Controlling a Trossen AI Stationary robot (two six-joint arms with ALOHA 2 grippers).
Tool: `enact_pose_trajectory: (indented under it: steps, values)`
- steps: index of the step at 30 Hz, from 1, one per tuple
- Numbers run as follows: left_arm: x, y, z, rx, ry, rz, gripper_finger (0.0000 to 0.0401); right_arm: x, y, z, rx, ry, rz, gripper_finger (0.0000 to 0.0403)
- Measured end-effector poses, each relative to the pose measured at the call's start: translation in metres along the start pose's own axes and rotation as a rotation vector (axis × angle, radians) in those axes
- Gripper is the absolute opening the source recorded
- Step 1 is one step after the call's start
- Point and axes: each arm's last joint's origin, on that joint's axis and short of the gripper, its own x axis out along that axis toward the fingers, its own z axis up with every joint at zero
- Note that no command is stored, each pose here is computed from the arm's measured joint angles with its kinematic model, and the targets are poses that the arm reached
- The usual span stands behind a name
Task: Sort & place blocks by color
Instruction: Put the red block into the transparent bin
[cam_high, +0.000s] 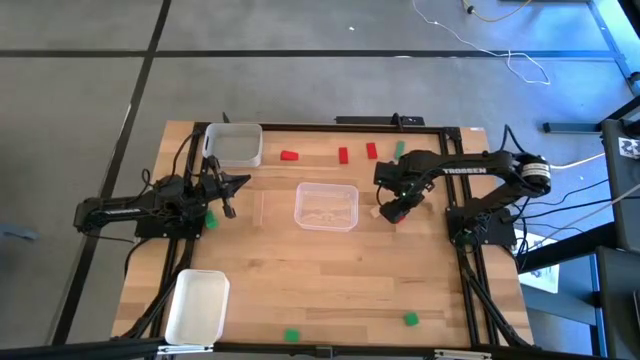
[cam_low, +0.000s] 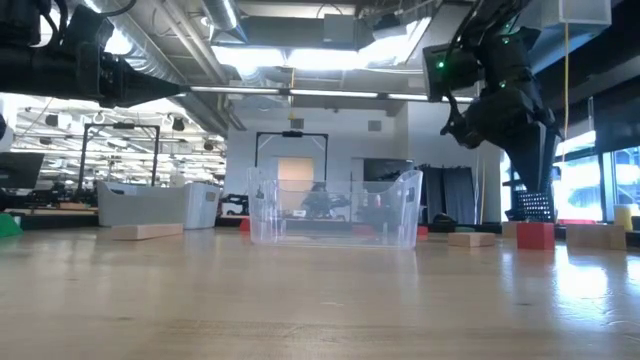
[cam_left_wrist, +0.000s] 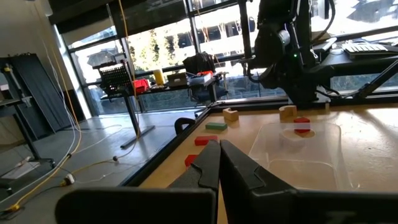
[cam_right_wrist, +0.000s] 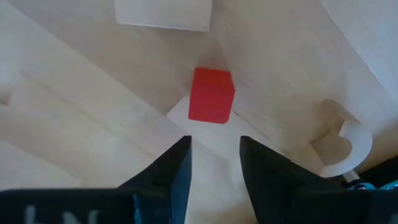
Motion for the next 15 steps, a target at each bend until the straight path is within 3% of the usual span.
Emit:
enact_pose_trajectory:
  steps: [10,15]
  values:
    - [0.0,0.0,0.0,-0.005,0.0,0.0,0.0,-0.001,-0.012,-0.004,0.033,0.061,-0.096,0.0136]
    - [0.0,0.0,0.0,-0.006,0.0,0.0,0.0,-0.002,-0.013,-0.004,0.019,0.091,-0.063,0.0129]
